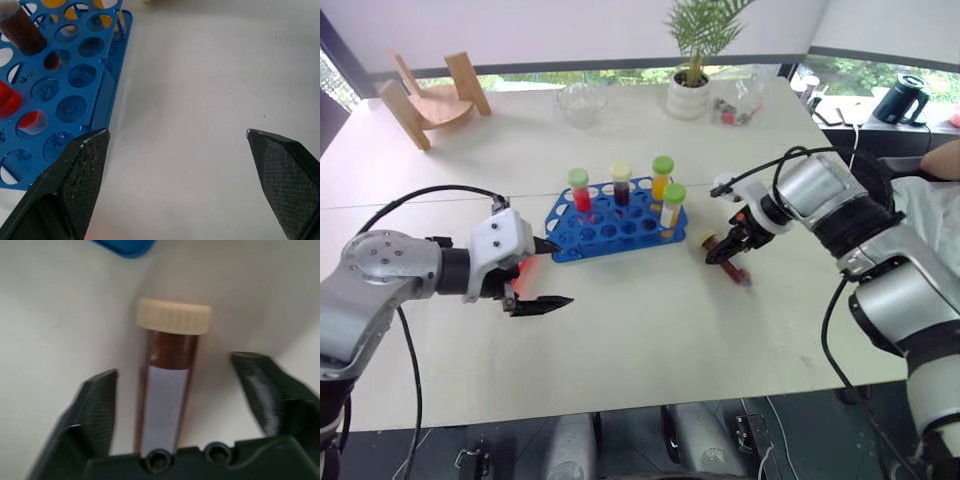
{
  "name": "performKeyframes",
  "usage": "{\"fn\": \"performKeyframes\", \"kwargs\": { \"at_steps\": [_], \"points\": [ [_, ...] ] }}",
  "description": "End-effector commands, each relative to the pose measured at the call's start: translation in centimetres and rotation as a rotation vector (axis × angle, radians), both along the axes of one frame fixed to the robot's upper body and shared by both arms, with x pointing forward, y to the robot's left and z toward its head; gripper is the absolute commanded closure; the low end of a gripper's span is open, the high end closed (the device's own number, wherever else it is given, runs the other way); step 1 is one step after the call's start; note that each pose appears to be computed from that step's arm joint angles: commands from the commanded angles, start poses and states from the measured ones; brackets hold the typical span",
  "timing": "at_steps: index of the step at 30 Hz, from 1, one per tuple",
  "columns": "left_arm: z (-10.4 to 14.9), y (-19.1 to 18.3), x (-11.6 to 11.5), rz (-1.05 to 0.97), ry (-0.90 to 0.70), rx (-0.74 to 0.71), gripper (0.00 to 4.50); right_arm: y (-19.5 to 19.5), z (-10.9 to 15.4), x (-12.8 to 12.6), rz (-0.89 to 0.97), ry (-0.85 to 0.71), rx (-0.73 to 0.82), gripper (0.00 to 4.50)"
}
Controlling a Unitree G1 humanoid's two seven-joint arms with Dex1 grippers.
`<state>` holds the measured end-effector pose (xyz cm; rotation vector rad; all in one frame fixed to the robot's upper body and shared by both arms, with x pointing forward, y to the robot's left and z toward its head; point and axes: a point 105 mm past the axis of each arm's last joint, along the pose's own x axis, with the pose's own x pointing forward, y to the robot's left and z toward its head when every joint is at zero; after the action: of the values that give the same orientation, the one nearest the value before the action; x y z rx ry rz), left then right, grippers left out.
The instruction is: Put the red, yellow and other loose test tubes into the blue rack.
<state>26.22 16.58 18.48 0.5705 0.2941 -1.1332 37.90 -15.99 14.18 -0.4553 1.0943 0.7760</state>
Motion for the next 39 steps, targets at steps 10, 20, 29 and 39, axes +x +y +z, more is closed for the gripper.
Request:
{"fn": "performKeyframes", "kwargs": {
  "at_steps": [10, 20, 29, 39],
  "points": [
    [1.0, 0.8, 0.7, 0.006, -0.019, 0.001, 0.0, -1.3, -0.1, -1.8, 0.212, -0.109, 0.045, 3.64],
    [2.7, 5.6, 3.7, 0.137, 0.059, -0.159, 0.0, 11.6, 10.1, -10.8, 0.641, -0.713, 0.884, 3.64],
    [2.3, 6.6, 4.2, 0.145, 0.115, -0.091, 0.0, 14.1, 12.3, -3.6, -0.033, -1.239, 1.018, 3.64],
    [2.7, 6.0, 4.1, 0.142, 0.104, -0.086, 0.0, 16.8, 8.4, -2.3, -0.068, -1.197, 0.989, 3.64]
  ]
}}
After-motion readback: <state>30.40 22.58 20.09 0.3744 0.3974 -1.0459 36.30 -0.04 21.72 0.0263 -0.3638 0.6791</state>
